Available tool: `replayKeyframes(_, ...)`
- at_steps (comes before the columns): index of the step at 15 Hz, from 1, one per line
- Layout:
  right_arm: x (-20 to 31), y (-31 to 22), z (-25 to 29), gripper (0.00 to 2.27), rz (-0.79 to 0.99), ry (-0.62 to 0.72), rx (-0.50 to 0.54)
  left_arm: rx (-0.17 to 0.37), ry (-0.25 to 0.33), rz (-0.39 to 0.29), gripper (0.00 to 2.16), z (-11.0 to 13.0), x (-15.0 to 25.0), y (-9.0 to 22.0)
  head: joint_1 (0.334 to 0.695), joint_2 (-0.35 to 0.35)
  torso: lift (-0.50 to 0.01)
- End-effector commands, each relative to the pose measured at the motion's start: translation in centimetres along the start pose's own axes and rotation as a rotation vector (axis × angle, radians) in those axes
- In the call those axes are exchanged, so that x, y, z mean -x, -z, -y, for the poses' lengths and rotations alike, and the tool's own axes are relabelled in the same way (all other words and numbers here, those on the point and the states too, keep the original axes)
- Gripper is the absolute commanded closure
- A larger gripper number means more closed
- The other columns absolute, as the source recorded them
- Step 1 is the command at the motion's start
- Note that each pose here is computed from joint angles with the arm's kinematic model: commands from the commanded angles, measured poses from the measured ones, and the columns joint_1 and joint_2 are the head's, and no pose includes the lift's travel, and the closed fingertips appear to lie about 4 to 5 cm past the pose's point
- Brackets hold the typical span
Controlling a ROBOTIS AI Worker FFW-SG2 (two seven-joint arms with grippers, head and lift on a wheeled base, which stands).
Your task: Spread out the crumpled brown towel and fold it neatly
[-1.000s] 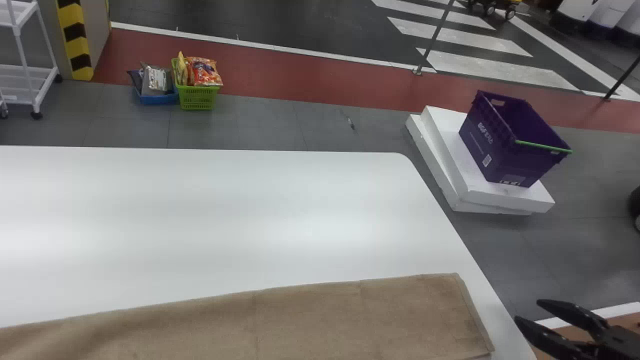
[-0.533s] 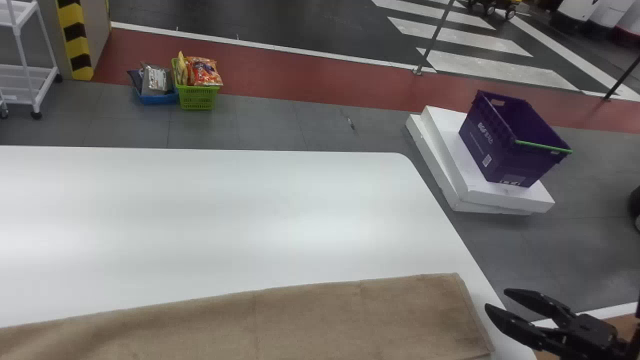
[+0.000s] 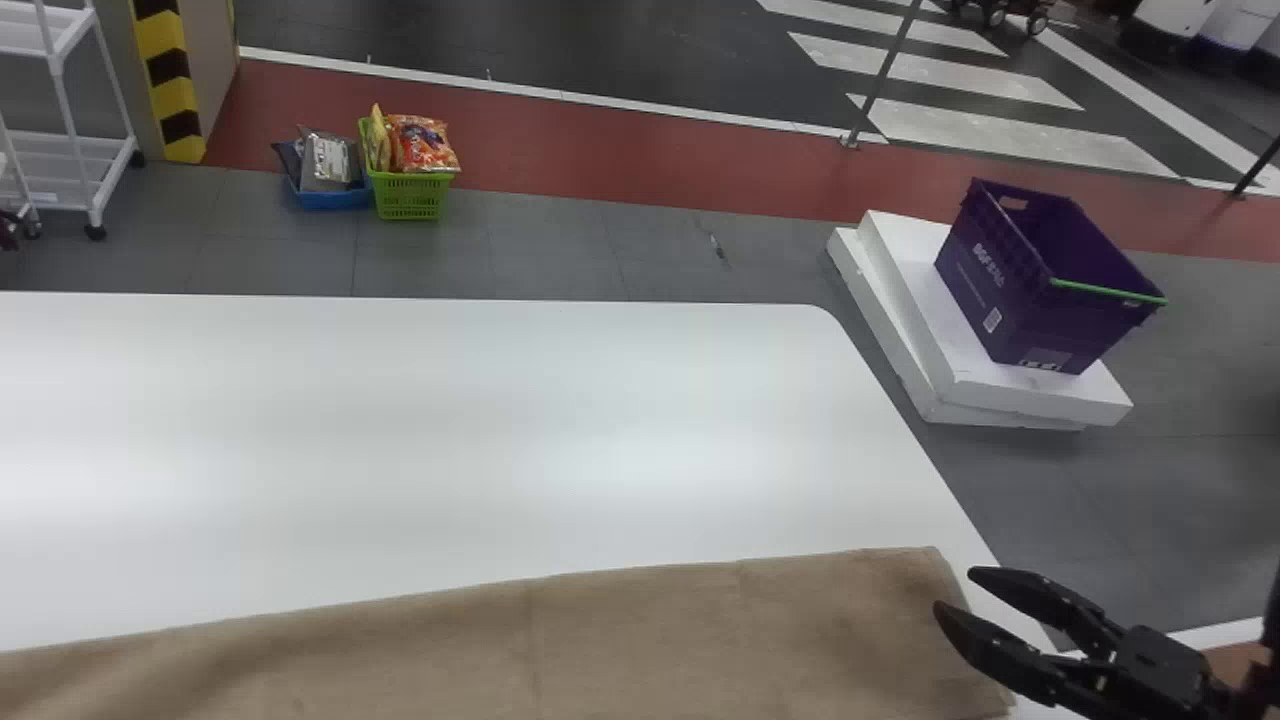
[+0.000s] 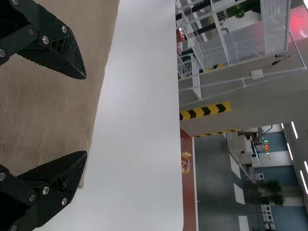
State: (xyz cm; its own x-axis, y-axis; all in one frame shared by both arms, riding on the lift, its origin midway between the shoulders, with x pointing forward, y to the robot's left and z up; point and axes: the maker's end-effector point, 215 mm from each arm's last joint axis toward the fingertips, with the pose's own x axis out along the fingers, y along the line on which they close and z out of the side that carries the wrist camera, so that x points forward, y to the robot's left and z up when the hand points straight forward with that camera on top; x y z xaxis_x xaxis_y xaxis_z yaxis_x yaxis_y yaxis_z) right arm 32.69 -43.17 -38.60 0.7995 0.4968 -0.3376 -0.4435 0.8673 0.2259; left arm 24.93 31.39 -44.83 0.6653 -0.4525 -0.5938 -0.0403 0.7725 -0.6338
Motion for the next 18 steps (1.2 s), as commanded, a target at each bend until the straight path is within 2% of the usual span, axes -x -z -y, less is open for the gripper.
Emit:
replayKeyframes(1,-2.6,-0.2,-5.1,0.60,0.018,-0.096,-0.057,0.000,0.004,-0.002,0.71,0.2,-0.1,0.2,0.695,-0.258,-0.126)
replayKeyframes(2,-3.6,-0.5,-8.2,0.84,0.020,-0.156,-0.109,-0.002,0.001,0.001,0.71,0.2,0.0,0.0,0.695,-0.230,-0.126)
replayKeyframes(3,-4.5,-0.7,-11.4,1.30,-0.011,-0.208,-0.160,-0.003,-0.003,0.003,0.71,0.1,0.1,-0.1,0.695,-0.149,-0.126)
replayKeyframes(4,-4.9,-0.9,-14.1,1.58,-0.043,-0.255,-0.187,-0.006,-0.008,0.005,0.71,0.0,0.3,-0.2,0.695,-0.094,-0.126)
replayKeyframes(5,-5.4,-0.5,-17.7,1.69,-0.089,-0.317,-0.240,-0.013,-0.007,0.008,0.71,0.2,0.3,-0.4,0.695,-0.045,-0.126)
replayKeyframes(6,-5.7,-0.3,-20.6,1.77,-0.117,-0.369,-0.237,-0.015,-0.007,0.008,0.70,0.2,0.3,-0.4,0.695,0.013,-0.126)
replayKeyframes(8,-6.2,0.4,-22.0,1.77,-0.135,-0.396,-0.221,-0.019,-0.010,0.004,0.70,0.2,0.2,-0.3,0.695,0.123,-0.126)
replayKeyframes(9,-6.6,0.8,-22.0,1.77,-0.133,-0.401,-0.201,-0.017,-0.010,0.003,0.70,0.2,0.2,-0.3,0.695,0.204,-0.126)
replayKeyframes(18,-13.7,6.2,-23.6,1.77,-0.161,-0.427,0.027,-0.018,-0.005,-0.001,0.70,0.3,-0.2,-0.1,0.695,0.284,-0.126)
